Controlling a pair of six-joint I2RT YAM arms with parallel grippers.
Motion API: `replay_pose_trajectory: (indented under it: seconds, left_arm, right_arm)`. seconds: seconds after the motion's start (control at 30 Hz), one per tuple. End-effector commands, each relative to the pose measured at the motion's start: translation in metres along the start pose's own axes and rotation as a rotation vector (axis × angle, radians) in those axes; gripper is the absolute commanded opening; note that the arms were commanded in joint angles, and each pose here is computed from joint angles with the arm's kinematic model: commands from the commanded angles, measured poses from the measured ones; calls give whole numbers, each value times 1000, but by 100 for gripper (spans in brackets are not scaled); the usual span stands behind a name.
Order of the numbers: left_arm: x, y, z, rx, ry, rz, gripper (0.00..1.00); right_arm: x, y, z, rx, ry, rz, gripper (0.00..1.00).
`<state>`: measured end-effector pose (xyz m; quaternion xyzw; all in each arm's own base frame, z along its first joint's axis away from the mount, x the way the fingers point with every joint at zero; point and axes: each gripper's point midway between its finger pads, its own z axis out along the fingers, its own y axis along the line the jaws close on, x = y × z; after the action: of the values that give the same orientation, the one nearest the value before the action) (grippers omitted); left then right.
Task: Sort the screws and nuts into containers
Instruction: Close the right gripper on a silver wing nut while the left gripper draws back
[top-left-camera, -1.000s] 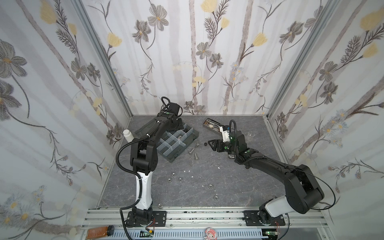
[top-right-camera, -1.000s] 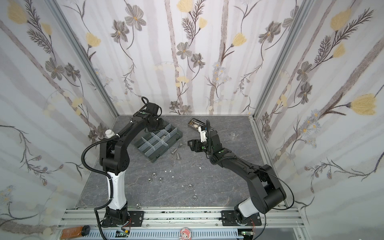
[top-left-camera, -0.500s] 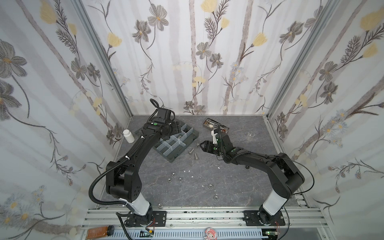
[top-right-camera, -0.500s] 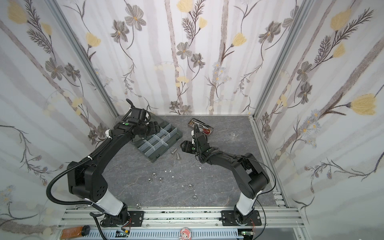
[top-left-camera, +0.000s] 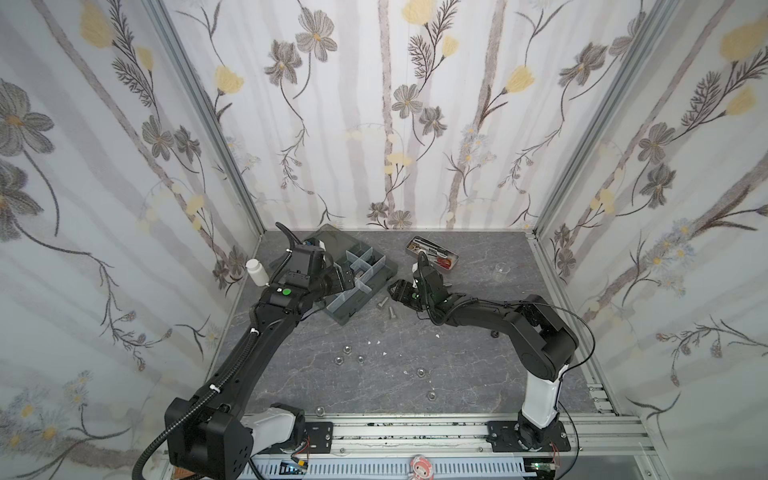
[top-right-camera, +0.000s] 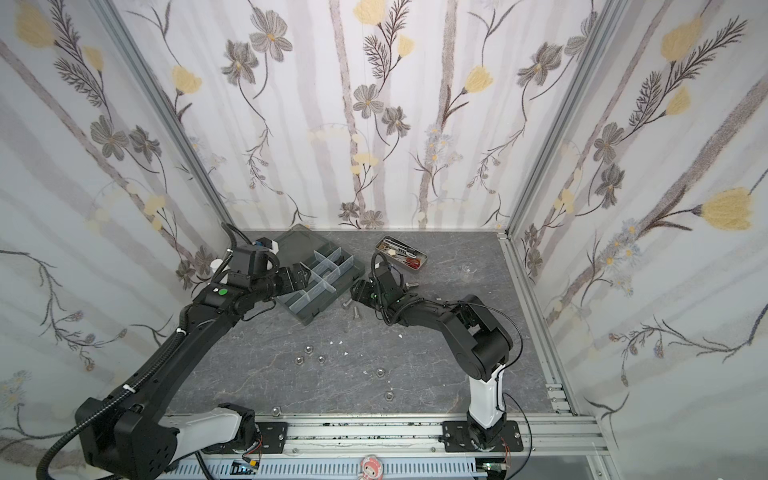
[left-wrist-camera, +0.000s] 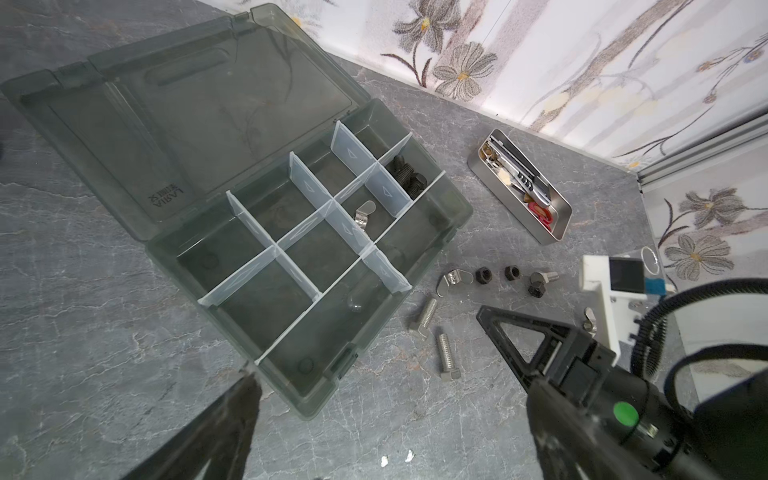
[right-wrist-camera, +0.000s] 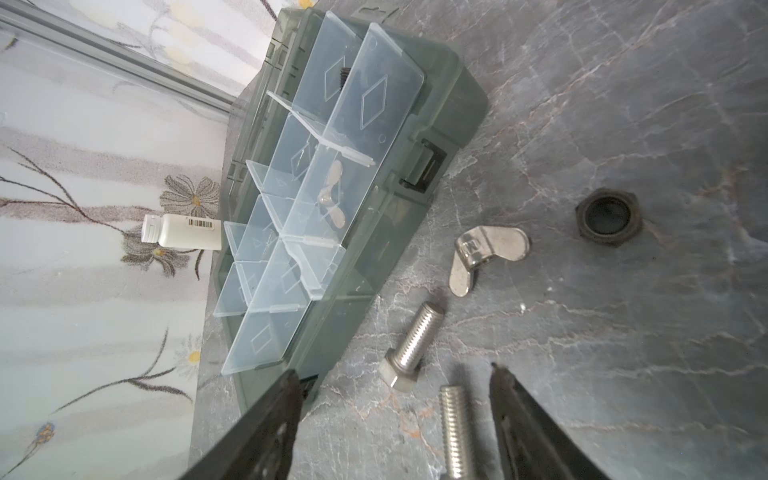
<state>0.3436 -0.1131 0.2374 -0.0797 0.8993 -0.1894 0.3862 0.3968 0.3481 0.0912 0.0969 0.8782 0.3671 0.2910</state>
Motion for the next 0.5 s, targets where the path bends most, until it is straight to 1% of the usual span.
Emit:
replay_pose_trajectory:
  seconds: [0.0, 0.23, 0.47]
  left_arm:
    - [-2, 6, -7, -16, -45, 16, 100]
    - [9, 14, -11, -23, -57, 19, 100]
    - [16, 19, -13, -11, -89, 9, 100]
  right_arm:
    - [-9, -8, 7, 43, -45, 35, 71]
    - [-6, -12, 26, 50, -35, 99, 71]
    - [-9, -16, 41, 77, -33, 111, 70]
